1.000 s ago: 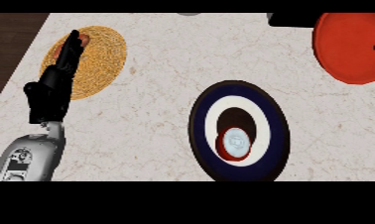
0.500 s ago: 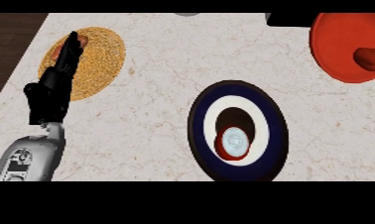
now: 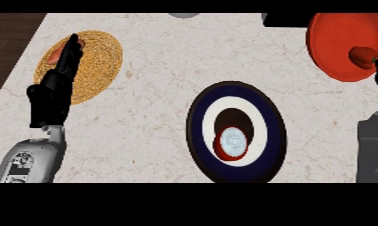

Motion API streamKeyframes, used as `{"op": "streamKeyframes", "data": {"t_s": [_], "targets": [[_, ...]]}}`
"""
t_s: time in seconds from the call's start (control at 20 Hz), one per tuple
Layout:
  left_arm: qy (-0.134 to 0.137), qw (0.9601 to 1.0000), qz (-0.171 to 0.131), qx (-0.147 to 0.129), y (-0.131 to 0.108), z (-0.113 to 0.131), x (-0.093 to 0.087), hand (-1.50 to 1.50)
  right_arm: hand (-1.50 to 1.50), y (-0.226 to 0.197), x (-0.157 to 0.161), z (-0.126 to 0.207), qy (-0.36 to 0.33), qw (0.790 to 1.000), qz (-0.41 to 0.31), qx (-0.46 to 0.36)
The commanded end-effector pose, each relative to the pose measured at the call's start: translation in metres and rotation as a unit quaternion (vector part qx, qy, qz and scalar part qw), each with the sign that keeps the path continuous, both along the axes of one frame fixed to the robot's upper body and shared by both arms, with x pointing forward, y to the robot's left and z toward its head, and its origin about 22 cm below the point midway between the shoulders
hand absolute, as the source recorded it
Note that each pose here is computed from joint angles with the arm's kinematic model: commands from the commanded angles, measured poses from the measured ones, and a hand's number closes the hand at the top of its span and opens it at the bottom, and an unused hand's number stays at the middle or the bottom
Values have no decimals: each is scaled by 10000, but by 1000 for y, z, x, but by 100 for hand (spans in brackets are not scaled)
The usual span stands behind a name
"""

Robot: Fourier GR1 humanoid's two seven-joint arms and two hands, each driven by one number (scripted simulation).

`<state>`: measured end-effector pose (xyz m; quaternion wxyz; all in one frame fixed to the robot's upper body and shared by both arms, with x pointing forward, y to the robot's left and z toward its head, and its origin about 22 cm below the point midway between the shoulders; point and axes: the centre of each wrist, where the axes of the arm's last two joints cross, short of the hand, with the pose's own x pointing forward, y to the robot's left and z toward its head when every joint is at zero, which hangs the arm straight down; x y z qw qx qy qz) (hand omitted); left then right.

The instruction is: Pick the bell pepper from the plate and place it in the bowl

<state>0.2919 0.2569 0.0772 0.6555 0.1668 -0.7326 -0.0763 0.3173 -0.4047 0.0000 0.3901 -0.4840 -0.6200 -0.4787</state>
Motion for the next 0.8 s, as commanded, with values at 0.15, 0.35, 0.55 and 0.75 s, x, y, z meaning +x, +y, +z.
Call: {"op": "streamKeyframes", "data": {"t_s": [0.15,0.35,0.55,0.75], "targets": [[53,9999,119,-21,7,-1,7,0,-150,57,-39,-86,-590,9967,499,-251],[-13,10000,0,28,10,5,3,0,-150,50,-45,-102,-717,9937,759,-419],[58,10000,0,78,14,-3,-14,0,-150,82,-41,-116,-605,9938,750,-555],[64,10000,10,16,4,-19,-13,0,-150,83,-43,-120,-665,9938,703,-556]]}}
